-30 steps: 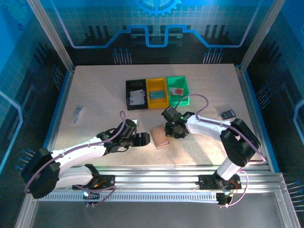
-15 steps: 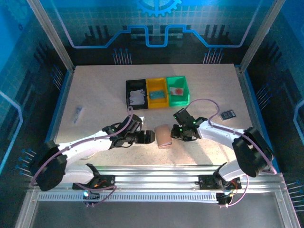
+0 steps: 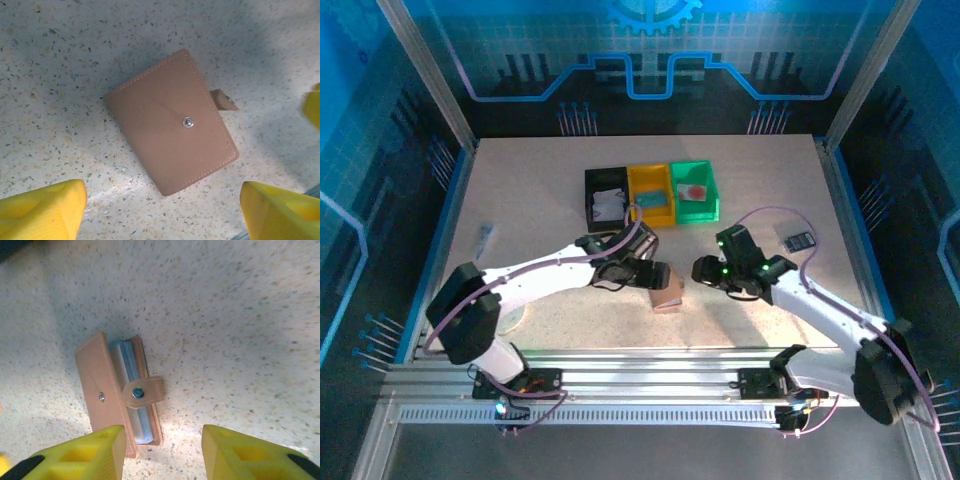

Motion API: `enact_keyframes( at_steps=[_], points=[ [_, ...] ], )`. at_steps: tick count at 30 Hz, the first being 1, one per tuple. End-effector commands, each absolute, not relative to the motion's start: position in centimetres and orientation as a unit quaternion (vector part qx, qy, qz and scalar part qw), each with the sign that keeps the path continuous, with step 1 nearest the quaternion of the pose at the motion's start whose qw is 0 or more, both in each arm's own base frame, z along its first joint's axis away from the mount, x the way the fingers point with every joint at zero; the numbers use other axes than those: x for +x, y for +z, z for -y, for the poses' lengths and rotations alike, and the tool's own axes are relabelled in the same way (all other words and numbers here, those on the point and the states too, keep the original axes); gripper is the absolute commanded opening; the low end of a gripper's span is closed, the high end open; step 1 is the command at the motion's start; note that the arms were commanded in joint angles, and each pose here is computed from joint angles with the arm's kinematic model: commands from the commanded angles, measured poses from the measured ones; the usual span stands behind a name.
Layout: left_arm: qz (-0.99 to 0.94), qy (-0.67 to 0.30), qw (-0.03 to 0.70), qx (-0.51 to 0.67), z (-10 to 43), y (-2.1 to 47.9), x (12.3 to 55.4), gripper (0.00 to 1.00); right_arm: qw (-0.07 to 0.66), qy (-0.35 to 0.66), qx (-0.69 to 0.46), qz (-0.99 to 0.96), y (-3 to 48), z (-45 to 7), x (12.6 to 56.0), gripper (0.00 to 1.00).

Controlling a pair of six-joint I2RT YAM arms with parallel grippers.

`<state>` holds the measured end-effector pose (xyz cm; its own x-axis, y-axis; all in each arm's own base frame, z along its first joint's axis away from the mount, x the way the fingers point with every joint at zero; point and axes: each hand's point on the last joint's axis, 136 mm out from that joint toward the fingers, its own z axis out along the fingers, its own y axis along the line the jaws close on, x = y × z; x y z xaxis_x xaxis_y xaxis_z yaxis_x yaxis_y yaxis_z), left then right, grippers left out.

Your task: Take the credit cards out of the card holder

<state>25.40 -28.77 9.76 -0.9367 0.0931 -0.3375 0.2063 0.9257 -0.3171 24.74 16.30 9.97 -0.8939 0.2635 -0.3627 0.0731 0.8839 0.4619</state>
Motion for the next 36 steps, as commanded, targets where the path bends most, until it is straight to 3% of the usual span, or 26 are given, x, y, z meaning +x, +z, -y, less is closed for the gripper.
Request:
enact_keyframes(
  at_steps=[1, 9, 36],
  points=[
    [-0.979, -0.111, 0.134, 0.104, 28.0, 8.8, 24.8, 0.82, 0.223, 0.215, 0.078, -0.948, 10.7, -14.6, 23.7, 0.51],
    [-0.982, -0.057, 0.12, 0.137, 29.9, 8.3, 24.1, 0.88, 0.236, 0.219, 0.066, -0.945, 11.3, -12.9, 22.8, 0.63],
    [-0.974, 0.084, 0.126, 0.168, 33.3, 6.6, 24.0, 0.91, 0.278, 0.242, 0.068, -0.927, 13.7, -10.8, 21.5, 0.67]
  ],
)
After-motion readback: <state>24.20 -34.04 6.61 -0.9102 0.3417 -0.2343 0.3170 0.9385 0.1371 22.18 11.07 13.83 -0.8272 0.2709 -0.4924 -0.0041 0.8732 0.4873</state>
